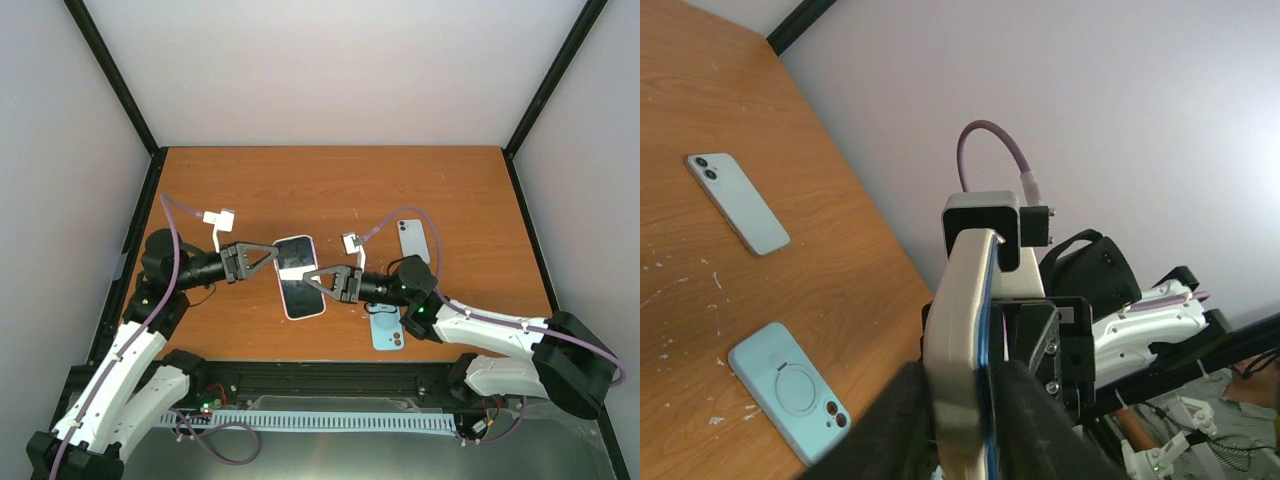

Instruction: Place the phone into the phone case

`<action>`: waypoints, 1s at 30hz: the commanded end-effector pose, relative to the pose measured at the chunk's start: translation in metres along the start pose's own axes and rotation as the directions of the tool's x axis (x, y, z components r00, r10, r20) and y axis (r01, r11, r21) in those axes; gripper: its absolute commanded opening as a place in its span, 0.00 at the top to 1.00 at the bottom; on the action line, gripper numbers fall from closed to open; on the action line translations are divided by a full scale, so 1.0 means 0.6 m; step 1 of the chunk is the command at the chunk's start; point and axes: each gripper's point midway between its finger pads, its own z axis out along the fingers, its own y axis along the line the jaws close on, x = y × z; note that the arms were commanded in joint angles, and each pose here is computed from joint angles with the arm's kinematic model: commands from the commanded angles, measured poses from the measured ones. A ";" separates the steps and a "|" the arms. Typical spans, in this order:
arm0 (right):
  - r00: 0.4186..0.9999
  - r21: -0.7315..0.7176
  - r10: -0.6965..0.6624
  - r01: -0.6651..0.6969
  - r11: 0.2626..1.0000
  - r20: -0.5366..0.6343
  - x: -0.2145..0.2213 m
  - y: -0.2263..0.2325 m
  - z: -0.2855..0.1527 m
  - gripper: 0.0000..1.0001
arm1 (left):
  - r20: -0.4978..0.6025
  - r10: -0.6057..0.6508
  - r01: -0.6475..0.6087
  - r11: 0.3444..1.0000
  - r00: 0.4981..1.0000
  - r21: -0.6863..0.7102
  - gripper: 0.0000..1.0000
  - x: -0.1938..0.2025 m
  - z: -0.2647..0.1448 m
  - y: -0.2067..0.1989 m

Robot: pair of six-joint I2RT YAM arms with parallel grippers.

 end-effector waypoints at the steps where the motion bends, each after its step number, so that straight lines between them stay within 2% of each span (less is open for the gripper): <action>1: 0.994 -0.053 -0.089 0.092 0.994 0.058 -0.032 0.056 0.002 0.86 | 0.035 0.083 -0.085 0.996 0.996 0.041 0.86 -0.019 -0.007 -0.038; 4: 0.993 -0.056 -0.088 0.093 0.994 0.073 -0.037 0.062 0.000 0.86 | 0.013 0.083 -0.084 0.993 0.996 0.081 0.98 -0.008 -0.005 -0.039; 8: 0.991 -0.082 -0.075 0.084 0.993 0.109 -0.046 0.071 -0.005 0.87 | -0.004 0.118 -0.116 0.983 0.993 0.144 1.00 0.001 -0.007 -0.055; 10: 0.989 -0.105 -0.063 0.078 0.991 0.137 -0.051 0.078 -0.009 0.88 | -0.015 0.139 -0.134 0.976 0.990 0.172 0.96 0.005 -0.009 -0.064; 13: 0.985 -0.140 -0.054 0.078 0.987 0.164 -0.058 0.090 -0.014 0.89 | -0.028 0.157 -0.149 0.970 0.987 0.193 0.85 0.011 -0.010 -0.069; 16: 0.983 -0.146 -0.058 0.085 0.986 0.176 -0.063 0.098 -0.015 0.88 | -0.030 0.155 -0.147 0.971 0.987 0.186 0.68 0.013 -0.010 -0.065; 17: 0.982 -0.140 -0.061 0.086 0.986 0.178 -0.064 0.097 -0.014 0.88 | -0.029 0.156 -0.148 0.972 0.987 0.182 0.66 0.014 -0.010 -0.063; 30: 0.987 -0.135 -0.067 0.087 0.987 0.143 -0.057 0.096 -0.009 0.88 | -0.024 0.156 -0.151 0.978 0.987 0.144 0.69 0.004 -0.001 -0.046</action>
